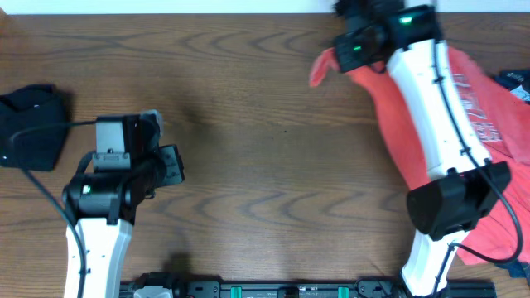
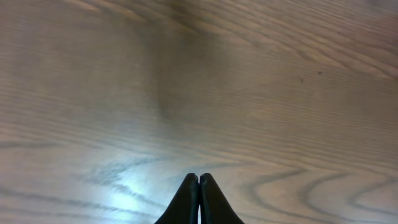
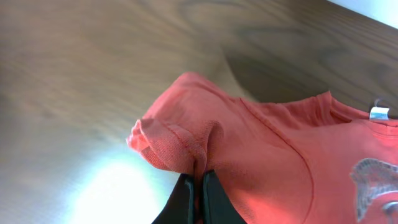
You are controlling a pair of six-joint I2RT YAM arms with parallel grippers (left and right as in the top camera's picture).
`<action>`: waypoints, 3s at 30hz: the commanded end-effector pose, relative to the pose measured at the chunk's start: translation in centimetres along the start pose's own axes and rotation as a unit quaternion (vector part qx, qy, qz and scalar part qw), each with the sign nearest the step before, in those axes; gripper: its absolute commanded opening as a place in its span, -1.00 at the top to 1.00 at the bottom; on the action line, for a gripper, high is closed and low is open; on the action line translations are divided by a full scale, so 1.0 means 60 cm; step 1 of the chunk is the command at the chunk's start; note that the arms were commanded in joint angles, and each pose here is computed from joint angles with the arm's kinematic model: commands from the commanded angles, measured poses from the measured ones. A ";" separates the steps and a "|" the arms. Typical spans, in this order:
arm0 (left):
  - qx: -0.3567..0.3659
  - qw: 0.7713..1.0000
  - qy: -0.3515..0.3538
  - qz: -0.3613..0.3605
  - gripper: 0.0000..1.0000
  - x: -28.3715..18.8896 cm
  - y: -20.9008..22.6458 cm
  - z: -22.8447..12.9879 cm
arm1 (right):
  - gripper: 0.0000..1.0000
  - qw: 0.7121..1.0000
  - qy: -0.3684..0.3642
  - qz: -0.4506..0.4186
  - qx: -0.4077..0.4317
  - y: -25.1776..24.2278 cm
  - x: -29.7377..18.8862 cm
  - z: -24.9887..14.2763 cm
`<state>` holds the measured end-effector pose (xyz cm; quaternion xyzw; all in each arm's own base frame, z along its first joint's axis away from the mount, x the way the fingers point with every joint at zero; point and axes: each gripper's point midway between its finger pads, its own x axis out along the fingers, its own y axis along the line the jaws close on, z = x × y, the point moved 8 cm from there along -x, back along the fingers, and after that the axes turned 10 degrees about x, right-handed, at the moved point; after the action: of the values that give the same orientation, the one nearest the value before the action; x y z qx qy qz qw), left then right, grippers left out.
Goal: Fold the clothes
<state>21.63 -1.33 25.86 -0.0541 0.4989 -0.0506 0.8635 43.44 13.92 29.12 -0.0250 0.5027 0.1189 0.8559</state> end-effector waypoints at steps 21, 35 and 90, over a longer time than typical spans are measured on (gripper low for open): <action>-0.002 0.999 -0.035 0.027 0.88 -0.037 0.004 -0.003 | 0.98 0.955 0.008 0.224 -0.196 0.368 -0.058 -0.100; -0.011 1.000 -0.014 0.026 0.86 -0.021 0.006 -0.002 | -0.99 0.982 -0.028 0.143 -0.122 0.256 -0.067 -0.033; 0.000 0.972 0.212 -0.098 -0.15 0.189 -0.032 -0.068 | -0.98 0.909 0.257 -0.054 0.324 -0.011 -0.008 -0.582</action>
<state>23.76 -4.80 14.47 -0.0864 0.6592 -0.1406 0.7336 13.37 7.91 12.43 0.1653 0.7186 -0.0778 0.6710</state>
